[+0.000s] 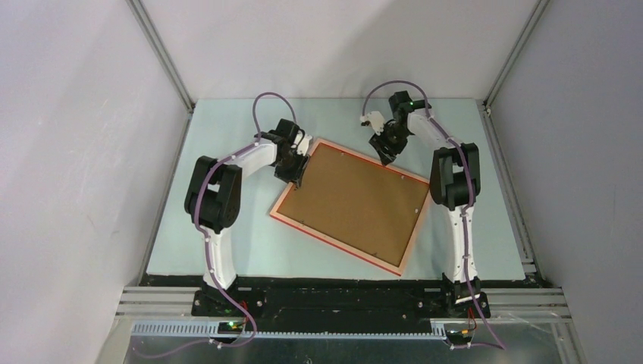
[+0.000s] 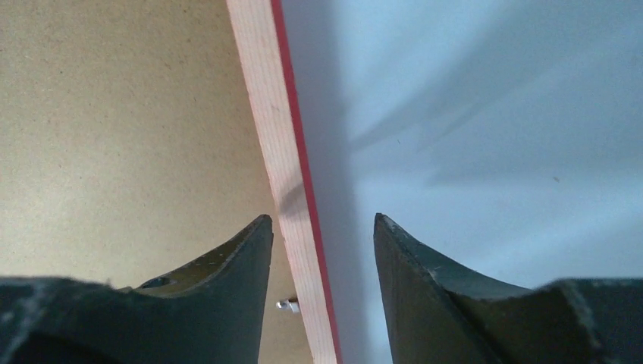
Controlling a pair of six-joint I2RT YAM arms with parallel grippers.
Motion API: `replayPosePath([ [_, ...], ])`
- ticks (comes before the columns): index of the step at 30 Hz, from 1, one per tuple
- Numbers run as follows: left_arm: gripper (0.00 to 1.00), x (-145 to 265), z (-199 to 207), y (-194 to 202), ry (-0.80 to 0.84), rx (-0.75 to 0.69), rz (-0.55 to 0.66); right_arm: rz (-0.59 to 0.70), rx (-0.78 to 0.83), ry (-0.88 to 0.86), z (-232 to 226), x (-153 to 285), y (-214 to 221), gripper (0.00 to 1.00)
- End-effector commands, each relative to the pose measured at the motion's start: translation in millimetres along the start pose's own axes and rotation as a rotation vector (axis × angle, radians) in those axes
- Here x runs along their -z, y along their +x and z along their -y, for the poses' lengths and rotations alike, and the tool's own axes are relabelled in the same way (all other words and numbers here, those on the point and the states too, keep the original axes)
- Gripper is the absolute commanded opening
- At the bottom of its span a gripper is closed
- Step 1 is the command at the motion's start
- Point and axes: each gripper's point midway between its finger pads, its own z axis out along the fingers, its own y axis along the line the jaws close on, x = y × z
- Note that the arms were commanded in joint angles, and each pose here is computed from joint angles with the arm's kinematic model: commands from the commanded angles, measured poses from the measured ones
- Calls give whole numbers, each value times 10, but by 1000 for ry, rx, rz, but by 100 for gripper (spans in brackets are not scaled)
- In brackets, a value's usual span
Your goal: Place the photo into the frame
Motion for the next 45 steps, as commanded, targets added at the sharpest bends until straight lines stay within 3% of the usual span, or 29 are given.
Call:
replayPosePath([
  [1, 45, 26, -52, -65, -27, 13, 33, 135, -89, 51, 65, 478, -215, 59],
  [9, 37, 44, -62, -84, -38, 37, 46, 151, -161, 112, 86, 655, -20, 65],
  [35, 14, 106, 6, -27, -15, 89, 52, 171, -315, 110, -231, 873, 332, 66],
  [42, 17, 178, 49, -49, 6, 80, 71, 190, -389, 125, -315, 981, 475, 68],
  [45, 33, 210, 51, -76, 9, 79, 83, 200, -430, 120, -384, 1021, 557, 76],
])
